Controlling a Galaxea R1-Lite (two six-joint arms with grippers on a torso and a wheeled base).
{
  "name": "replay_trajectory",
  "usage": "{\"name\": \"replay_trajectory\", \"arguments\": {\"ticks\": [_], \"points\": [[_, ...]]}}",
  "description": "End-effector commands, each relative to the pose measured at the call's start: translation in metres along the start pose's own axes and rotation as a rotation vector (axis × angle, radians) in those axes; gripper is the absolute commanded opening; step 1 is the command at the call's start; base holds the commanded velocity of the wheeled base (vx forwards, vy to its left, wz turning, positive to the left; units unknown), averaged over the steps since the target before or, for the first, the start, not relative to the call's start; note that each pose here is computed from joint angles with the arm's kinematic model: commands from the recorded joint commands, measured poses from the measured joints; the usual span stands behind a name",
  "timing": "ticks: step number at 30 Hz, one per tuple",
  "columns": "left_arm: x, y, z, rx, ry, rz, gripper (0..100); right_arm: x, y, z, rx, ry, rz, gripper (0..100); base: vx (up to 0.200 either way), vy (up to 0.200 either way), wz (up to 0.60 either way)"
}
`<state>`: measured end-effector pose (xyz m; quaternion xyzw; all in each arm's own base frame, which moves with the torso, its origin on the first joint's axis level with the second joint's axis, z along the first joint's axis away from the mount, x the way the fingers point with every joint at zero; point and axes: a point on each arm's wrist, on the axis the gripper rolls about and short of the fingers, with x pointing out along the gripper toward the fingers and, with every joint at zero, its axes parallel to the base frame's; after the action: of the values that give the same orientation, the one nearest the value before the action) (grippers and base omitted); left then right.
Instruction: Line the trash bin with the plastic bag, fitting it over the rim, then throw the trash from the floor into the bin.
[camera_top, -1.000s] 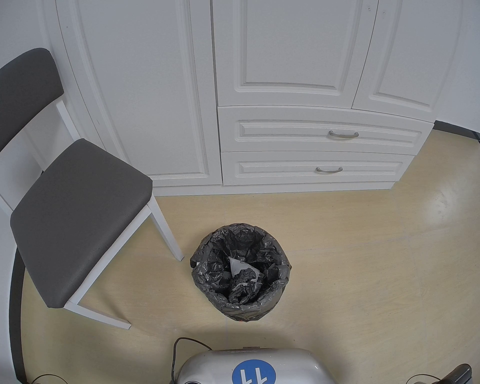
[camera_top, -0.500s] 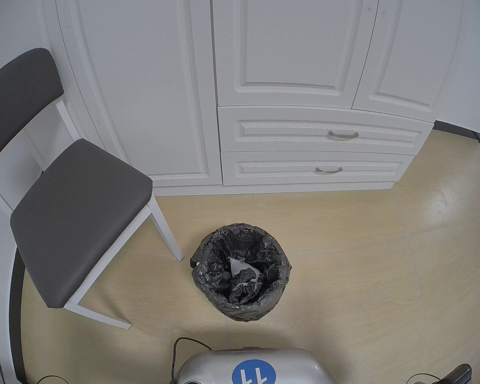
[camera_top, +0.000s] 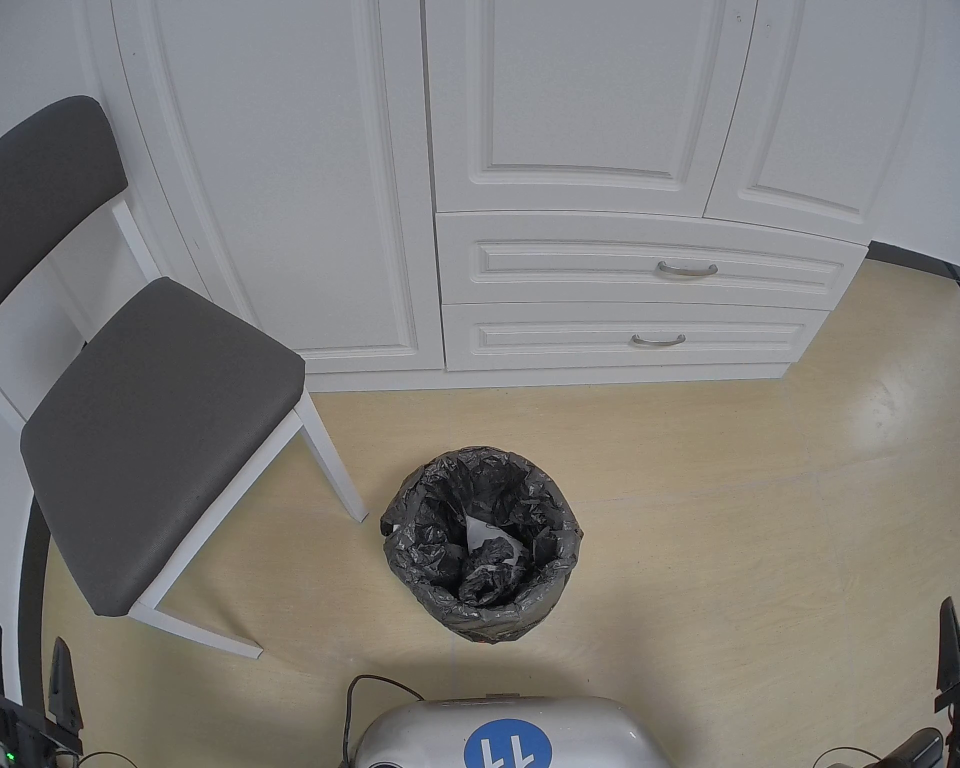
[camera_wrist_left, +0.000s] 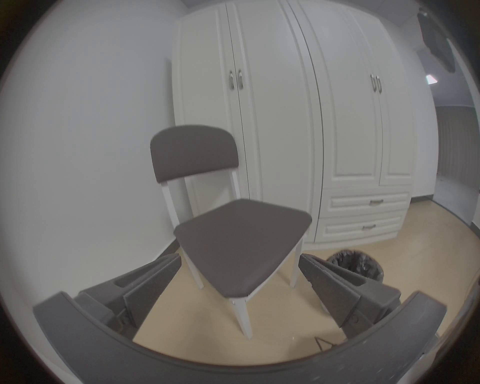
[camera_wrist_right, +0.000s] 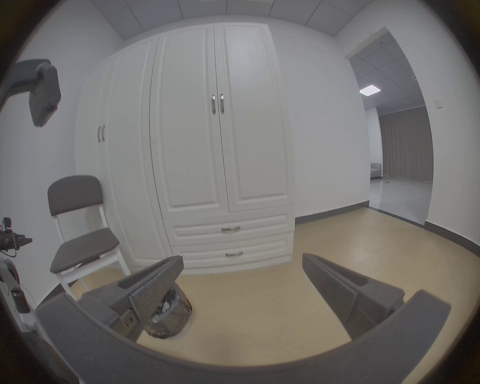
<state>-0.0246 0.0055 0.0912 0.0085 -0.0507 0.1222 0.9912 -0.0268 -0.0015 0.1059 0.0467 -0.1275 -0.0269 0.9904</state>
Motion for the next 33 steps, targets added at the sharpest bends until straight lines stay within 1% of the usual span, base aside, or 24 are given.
{"name": "replay_trajectory", "arguments": {"ticks": [1,7,9,13,17,21,24,27,30,33], "points": [[0.0000,-0.0003,-0.0084,-0.010,0.033,-0.001,100,-0.0008,-0.0012,-0.0123,-0.014,0.073,-0.008,100,0.000,0.000,0.00],[0.0000,-0.0005,-0.0084,-0.032,0.033,-0.009,100,-0.0012,-0.0015,-0.0163,-0.020,0.113,-0.013,100,0.000,0.000,0.00],[0.0000,-0.0008,-0.0084,-0.027,0.033,-0.023,100,-0.0014,-0.0016,-0.0176,-0.021,0.125,-0.014,100,0.000,0.000,0.00],[-0.0001,-0.0021,-0.0085,-0.031,0.034,-0.079,100,-0.0018,-0.0019,-0.0205,-0.029,0.154,-0.016,100,0.000,0.000,0.00],[-0.0002,-0.0027,-0.0090,-0.040,0.039,-0.111,100,-0.0018,-0.0019,-0.0207,-0.030,0.155,-0.016,100,0.000,0.000,0.00],[-0.0007,-0.0035,-0.0103,-0.048,0.064,-0.146,100,-0.0018,-0.0019,-0.0208,-0.032,0.157,-0.014,100,0.000,0.000,0.00],[-0.0009,-0.0035,-0.0096,-0.046,0.062,-0.147,100,-0.0019,-0.0019,-0.0213,-0.037,0.162,-0.014,100,0.000,0.000,0.00],[-0.0004,-0.0036,-0.0111,-0.026,0.059,-0.146,100,-0.0017,-0.0018,-0.0197,-0.042,0.146,-0.013,100,0.000,0.000,0.00],[-0.0004,-0.0036,-0.0113,-0.036,0.061,-0.146,100,-0.0015,-0.0017,-0.0182,-0.046,0.131,-0.013,100,0.000,0.000,0.00],[-0.0005,-0.0039,-0.0114,-0.039,0.063,-0.157,100,-0.0016,-0.0018,-0.0191,-0.061,0.140,-0.012,100,0.000,0.000,0.00]]}}
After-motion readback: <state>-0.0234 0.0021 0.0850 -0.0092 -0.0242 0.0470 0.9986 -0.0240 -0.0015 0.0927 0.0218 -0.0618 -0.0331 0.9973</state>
